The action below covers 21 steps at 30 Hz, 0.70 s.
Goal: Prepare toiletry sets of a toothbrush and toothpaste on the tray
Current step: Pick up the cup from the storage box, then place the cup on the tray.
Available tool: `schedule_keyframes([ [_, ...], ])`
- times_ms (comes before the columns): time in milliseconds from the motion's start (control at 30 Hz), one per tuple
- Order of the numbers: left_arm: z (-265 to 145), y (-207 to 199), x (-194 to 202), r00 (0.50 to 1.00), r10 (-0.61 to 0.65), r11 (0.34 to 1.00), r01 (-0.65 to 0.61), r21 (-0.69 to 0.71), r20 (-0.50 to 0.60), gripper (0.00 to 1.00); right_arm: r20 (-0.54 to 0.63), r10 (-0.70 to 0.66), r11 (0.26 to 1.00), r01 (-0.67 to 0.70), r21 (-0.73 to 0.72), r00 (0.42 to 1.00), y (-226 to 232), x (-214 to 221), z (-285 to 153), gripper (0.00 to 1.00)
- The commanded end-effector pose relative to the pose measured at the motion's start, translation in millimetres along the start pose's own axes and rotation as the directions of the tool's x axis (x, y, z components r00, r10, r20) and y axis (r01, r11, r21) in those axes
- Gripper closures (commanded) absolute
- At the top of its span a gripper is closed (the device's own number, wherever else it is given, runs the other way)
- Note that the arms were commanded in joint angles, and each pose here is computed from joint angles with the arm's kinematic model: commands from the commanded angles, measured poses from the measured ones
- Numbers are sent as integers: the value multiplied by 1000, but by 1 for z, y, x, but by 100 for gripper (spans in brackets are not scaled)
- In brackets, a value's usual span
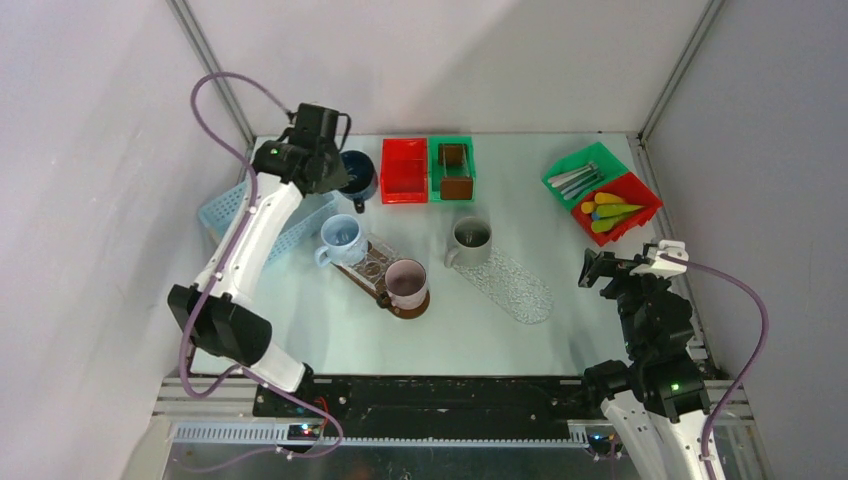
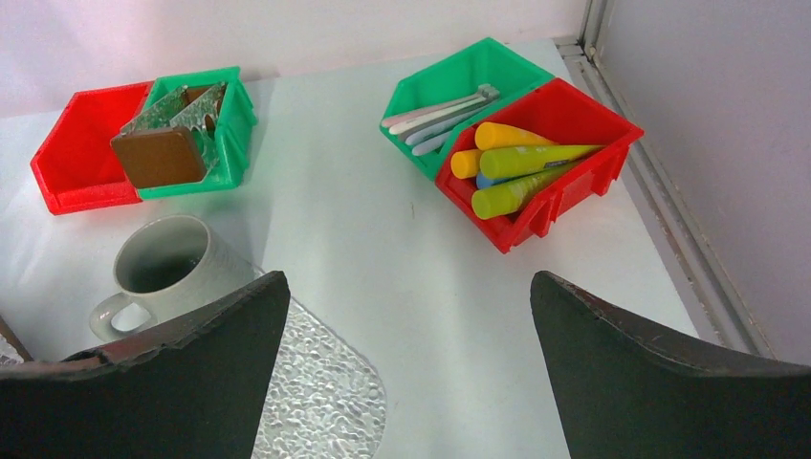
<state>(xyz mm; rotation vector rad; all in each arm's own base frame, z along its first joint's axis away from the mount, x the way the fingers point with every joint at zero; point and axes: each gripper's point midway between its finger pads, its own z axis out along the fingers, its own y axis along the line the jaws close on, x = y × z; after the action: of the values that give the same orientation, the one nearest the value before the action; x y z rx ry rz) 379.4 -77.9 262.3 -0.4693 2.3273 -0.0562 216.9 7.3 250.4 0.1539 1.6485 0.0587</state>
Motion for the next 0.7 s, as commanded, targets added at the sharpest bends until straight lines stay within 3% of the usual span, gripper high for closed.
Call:
schedule_keyframes([
  [0, -33, -44, -1, 986, 161, 979, -164, 123, 39, 100, 23, 15, 1000, -15, -4, 1000, 2, -12, -1, 0],
  [267, -53, -141, 72, 918, 395, 866, -363, 343, -25, 100, 20, 13, 1000, -13, 2, 1000, 2, -12, -1, 0],
  [667, -68, -240, 160, 827, 562, 713, -491, 501, 13, 100, 21, 12, 1000, -12, 6, 1000, 1, -12, -1, 0],
])
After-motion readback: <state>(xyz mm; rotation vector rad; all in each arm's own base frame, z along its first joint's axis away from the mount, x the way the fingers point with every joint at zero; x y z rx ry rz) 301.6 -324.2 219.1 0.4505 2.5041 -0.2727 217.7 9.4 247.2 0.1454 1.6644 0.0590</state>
